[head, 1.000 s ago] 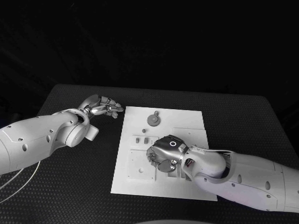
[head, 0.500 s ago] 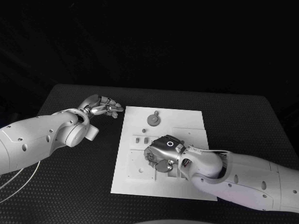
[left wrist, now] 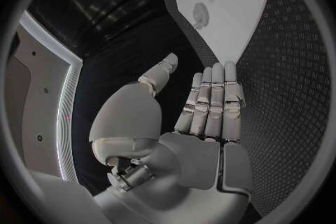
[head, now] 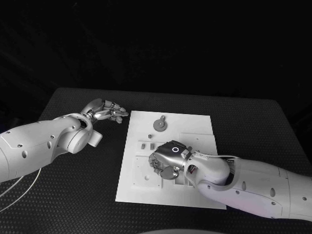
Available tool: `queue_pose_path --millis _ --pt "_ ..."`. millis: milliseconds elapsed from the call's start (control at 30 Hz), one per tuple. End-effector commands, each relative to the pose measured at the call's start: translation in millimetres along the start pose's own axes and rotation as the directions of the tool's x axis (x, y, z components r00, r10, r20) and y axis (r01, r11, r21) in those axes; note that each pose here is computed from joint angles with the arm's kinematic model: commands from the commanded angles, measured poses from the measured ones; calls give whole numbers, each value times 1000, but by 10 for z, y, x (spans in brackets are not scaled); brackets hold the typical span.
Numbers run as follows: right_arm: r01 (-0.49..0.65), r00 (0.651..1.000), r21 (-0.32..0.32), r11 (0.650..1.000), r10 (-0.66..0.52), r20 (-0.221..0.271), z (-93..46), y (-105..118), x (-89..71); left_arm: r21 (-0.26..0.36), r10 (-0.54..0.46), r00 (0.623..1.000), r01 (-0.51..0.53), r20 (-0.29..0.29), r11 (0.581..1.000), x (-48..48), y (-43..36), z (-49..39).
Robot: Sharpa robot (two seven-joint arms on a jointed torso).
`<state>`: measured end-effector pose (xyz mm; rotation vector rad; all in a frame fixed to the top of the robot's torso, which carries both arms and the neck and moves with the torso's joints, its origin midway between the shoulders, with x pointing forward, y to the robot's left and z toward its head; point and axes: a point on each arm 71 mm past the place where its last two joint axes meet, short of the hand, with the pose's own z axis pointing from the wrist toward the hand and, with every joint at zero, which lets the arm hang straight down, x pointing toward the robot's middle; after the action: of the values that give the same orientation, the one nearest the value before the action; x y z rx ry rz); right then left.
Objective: Assemble the parts on the task board
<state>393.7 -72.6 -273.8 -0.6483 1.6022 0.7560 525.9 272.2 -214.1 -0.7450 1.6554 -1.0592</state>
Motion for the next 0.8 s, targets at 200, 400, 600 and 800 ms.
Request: queue_pose_path --millis 200,400,600,800 --pt "22 998 -1 1000 -22 -57 -26 -14 85 7 -8 1000 8 -11 1000 15 -17 5" --pt "24 998 6 1000 -24 -56 -45 -41 86 7 -7 1000 8 -11 1000 13 -15 4" --pt "27 998 10 1000 -26 -57 -57 -60 89 7 -8 1000 8 -11 1000 14 -16 5" --pt "26 998 11 1000 -26 -51 -55 -64 87 7 -8 1000 8 -12 1000 14 -14 7"
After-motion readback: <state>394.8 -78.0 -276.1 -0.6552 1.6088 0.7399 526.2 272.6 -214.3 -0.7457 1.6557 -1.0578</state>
